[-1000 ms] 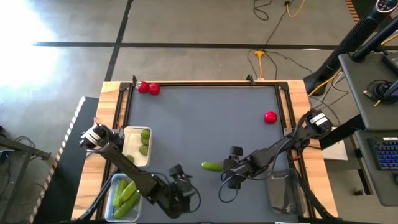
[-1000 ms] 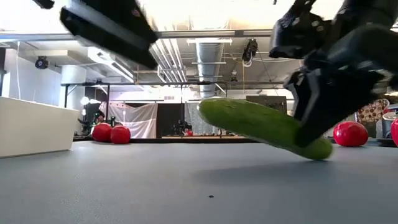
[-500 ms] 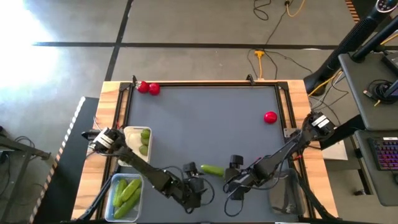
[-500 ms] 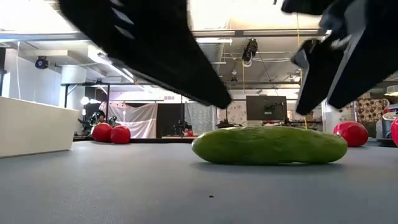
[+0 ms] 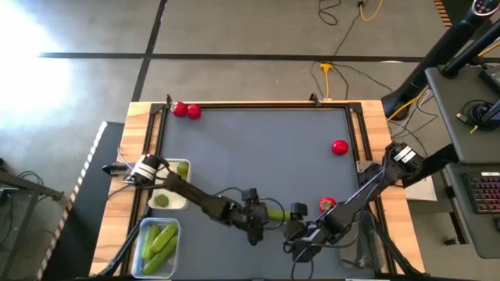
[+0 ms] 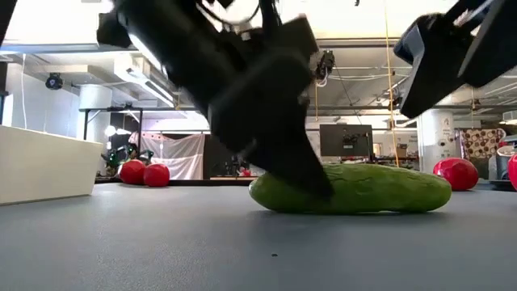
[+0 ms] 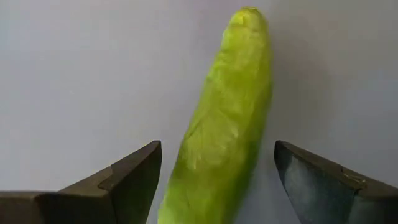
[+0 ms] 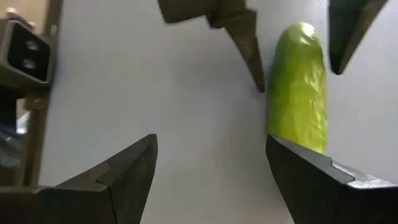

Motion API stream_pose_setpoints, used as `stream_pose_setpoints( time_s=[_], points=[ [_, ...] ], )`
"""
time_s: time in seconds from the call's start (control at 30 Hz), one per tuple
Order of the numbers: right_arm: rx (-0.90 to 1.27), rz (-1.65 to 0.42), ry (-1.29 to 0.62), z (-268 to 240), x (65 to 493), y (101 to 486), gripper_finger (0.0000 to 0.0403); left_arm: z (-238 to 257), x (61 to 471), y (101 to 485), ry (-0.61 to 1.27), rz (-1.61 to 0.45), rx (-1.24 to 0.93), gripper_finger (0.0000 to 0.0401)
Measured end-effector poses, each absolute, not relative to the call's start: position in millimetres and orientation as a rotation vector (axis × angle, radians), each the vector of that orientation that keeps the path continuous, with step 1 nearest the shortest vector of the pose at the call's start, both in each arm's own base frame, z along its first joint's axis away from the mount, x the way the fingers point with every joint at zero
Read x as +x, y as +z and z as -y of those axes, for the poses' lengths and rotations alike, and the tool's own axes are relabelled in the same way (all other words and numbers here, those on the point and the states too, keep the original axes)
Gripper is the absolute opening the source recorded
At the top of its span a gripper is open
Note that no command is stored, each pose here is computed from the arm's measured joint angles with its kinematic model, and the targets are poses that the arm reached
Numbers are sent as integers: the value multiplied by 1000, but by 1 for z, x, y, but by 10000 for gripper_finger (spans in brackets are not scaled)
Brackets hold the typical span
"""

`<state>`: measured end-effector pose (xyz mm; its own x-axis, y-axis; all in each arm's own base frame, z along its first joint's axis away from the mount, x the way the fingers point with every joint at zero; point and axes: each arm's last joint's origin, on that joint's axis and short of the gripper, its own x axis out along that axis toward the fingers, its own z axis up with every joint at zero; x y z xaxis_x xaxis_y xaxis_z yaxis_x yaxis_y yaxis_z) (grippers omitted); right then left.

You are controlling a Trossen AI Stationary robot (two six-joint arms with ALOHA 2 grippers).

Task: Sort produce into baskets
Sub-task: Put the green cucumber into the transparent bin

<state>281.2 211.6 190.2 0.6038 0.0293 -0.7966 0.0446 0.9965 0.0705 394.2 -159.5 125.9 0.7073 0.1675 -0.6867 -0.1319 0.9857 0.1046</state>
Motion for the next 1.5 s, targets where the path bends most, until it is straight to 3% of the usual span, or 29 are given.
stream_pose_setpoints(
  time_s=[0.33,0.6,0.7,0.9,1.13,1.37,1.5],
  points=[
    [155,-959,-62,-215,269,176,297,160,407,87,190,-721,20,275],
    [189,-961,-63,-221,263,175,288,181,400,90,156,-677,112,158],
    [190,-959,-64,-221,264,175,284,192,392,98,124,-683,155,148],
    [181,-954,-71,-221,264,175,279,224,359,135,24,-722,186,148],
    [133,-908,-112,-219,264,176,281,256,290,199,-39,-775,149,159],
    [81,-819,-206,-215,267,178,274,261,210,264,-15,-821,-154,163],
    [66,-790,-235,-214,267,178,276,260,169,280,21,-937,-365,164]
  ],
)
